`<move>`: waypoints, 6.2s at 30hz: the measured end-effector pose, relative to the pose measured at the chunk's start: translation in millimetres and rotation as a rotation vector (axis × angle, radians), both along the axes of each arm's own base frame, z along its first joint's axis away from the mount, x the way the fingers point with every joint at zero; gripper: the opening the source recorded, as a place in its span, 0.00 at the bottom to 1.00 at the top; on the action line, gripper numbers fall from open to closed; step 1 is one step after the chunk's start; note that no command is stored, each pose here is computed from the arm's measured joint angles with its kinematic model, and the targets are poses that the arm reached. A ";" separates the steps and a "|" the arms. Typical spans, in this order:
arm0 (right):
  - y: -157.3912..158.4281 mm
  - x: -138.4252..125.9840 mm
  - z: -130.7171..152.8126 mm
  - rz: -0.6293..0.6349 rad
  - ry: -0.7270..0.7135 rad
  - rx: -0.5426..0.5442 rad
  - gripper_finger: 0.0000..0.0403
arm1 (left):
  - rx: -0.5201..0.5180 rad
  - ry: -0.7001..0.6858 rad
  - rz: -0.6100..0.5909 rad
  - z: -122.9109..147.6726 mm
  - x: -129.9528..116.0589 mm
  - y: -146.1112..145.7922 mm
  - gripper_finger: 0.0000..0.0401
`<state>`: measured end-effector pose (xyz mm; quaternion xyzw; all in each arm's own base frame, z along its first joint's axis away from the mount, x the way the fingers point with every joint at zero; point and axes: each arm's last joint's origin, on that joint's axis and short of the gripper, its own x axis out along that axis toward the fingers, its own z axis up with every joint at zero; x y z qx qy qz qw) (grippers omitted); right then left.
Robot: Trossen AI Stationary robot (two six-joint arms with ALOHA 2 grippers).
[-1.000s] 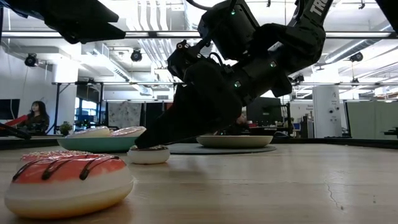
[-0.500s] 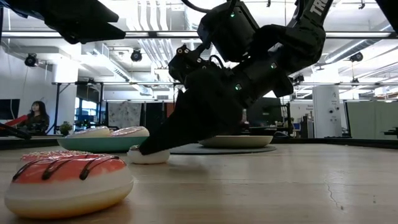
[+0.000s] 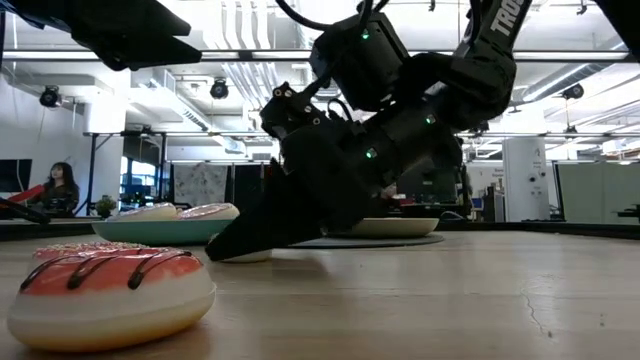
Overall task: Pick & Place donuts
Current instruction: Put the small brown donut on the brown plate, then put the small pink donut on the brown plate
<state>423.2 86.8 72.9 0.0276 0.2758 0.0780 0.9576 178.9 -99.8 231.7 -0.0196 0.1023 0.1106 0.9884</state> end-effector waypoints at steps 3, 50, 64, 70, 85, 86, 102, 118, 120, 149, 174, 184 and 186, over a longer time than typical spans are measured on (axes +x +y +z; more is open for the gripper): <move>0.4 2.8 1.7 0.006 -0.006 -0.005 0.78 | 0.000 0.002 0.000 -0.2 -0.1 -0.1 0.63; -12.5 -8.1 51.9 0.052 0.042 -0.108 0.53 | 0.016 0.022 -0.004 -2.6 -0.7 0.3 0.63; -73.8 -43.3 102.6 -0.080 0.106 -0.176 0.53 | 0.021 0.028 -0.004 -3.2 -0.8 0.5 0.63; -107.2 -82.0 103.1 -0.182 0.123 -0.158 0.53 | 0.024 0.028 -0.004 -3.1 -0.8 0.5 0.63; -160.4 -139.3 71.8 -0.411 0.000 -0.051 0.53 | 0.031 0.016 0.027 -2.2 -0.6 1.5 0.63; -160.5 -138.0 69.0 -0.410 0.006 -0.051 0.53 | 0.029 0.014 0.029 -2.0 -0.6 1.6 0.63; -172.6 -123.6 48.7 -0.464 0.077 -0.014 0.53 | 0.030 0.015 0.030 -2.2 -0.6 1.7 0.63; -175.1 -126.5 46.2 -0.478 0.099 -0.009 0.66 | 0.023 0.014 0.031 -2.2 -0.6 1.7 0.63; -175.1 -126.5 46.2 -0.476 0.100 -0.011 0.70 | 0.019 0.013 0.032 -2.2 -0.6 1.7 0.63; -51.7 -131.2 105.0 -0.027 -0.124 -0.075 0.75 | -0.198 0.188 -0.289 -60.9 31.7 -50.2 0.63; -25.5 -137.3 103.5 0.020 -0.110 -0.042 0.73 | -0.159 0.326 -0.264 -109.9 59.8 -91.3 0.63; -25.7 -138.0 101.9 0.018 -0.092 -0.043 0.71 | -0.153 0.358 -0.275 -122.9 64.0 -101.6 0.63; -25.7 -138.0 101.9 0.018 -0.092 -0.043 0.71 | -0.160 0.366 -0.277 -125.0 64.5 -102.5 0.63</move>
